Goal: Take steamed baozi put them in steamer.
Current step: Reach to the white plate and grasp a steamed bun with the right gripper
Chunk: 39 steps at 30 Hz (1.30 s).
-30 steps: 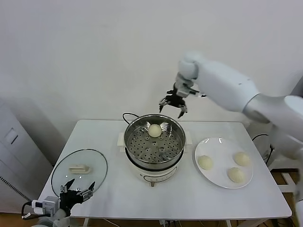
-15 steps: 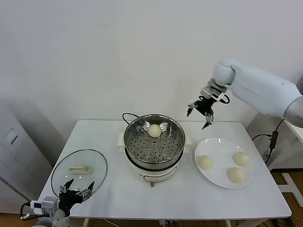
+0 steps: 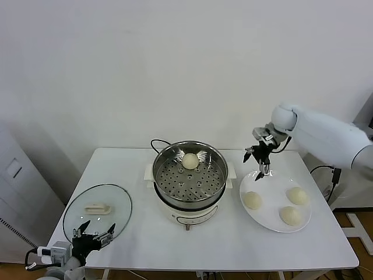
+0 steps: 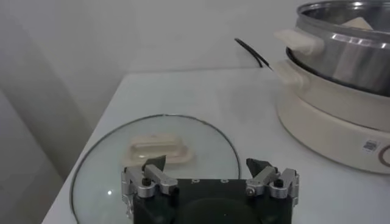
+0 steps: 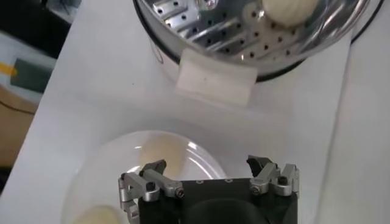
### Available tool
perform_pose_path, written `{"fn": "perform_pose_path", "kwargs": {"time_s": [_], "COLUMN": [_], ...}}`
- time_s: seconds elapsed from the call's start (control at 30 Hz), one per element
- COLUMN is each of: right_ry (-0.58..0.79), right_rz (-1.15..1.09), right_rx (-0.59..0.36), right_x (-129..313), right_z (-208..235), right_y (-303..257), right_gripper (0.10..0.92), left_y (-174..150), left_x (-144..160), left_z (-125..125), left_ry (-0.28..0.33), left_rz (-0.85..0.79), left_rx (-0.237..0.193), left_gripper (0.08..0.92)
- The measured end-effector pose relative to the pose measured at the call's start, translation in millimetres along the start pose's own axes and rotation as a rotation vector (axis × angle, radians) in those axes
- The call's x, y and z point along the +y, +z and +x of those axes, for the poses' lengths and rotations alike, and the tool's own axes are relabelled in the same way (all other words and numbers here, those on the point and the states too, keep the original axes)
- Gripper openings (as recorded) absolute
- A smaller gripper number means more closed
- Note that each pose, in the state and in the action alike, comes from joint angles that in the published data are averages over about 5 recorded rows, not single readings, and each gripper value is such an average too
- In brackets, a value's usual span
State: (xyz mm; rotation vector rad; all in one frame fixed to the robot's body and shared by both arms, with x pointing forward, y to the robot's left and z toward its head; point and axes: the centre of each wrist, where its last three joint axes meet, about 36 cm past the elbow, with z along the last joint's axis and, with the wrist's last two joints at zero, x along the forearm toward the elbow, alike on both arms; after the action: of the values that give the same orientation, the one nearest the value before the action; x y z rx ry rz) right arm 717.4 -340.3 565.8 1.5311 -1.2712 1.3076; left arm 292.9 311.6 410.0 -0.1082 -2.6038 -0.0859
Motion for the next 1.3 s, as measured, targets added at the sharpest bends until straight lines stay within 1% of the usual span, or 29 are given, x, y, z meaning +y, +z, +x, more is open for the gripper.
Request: {"fn": "perform_pose_path", "kwargs": {"time_s": [0.43, 0.73, 0.83, 1.03, 1.2, 1.3], "right_ry": [-0.030, -0.042, -0.045, -0.043, -0.040, -0.036], "right_rz": [-0.080, -0.104, -0.110, -0.117, -0.116, -0.113], "right_rx": [0.000, 0.003, 0.004, -0.001, -0.006, -0.006], "right_x": [20.6, 29.2, 31.7, 35.3, 37.2, 37.9], "right_z": [-61.6, -85.3, -90.4, -98.4, -101.2, -101.0], "right_y": [22.2, 30.5, 33.0, 34.8, 35.5, 36.3], "right_gripper": [0.823, 0.823, 0.812, 0.717, 0.597, 0.547], "left_y": [2.0, 3.1, 3.8, 4.1, 4.2, 4.3], "left_x": [0.5, 0.8, 0.9, 1.0, 0.8, 0.7], "left_z": [-3.3, -3.9, -3.6, -3.5, -3.4, -3.3], "left_ry": [0.000, 0.001, 0.001, 0.001, 0.001, 0.001], "left_rz": [0.001, 0.000, 0.000, 0.001, 0.001, 0.002], "left_rx": [0.005, 0.008, 0.009, 0.010, 0.009, 0.009], "left_gripper": [0.823, 0.823, 0.823, 0.823, 0.823, 0.823]}}
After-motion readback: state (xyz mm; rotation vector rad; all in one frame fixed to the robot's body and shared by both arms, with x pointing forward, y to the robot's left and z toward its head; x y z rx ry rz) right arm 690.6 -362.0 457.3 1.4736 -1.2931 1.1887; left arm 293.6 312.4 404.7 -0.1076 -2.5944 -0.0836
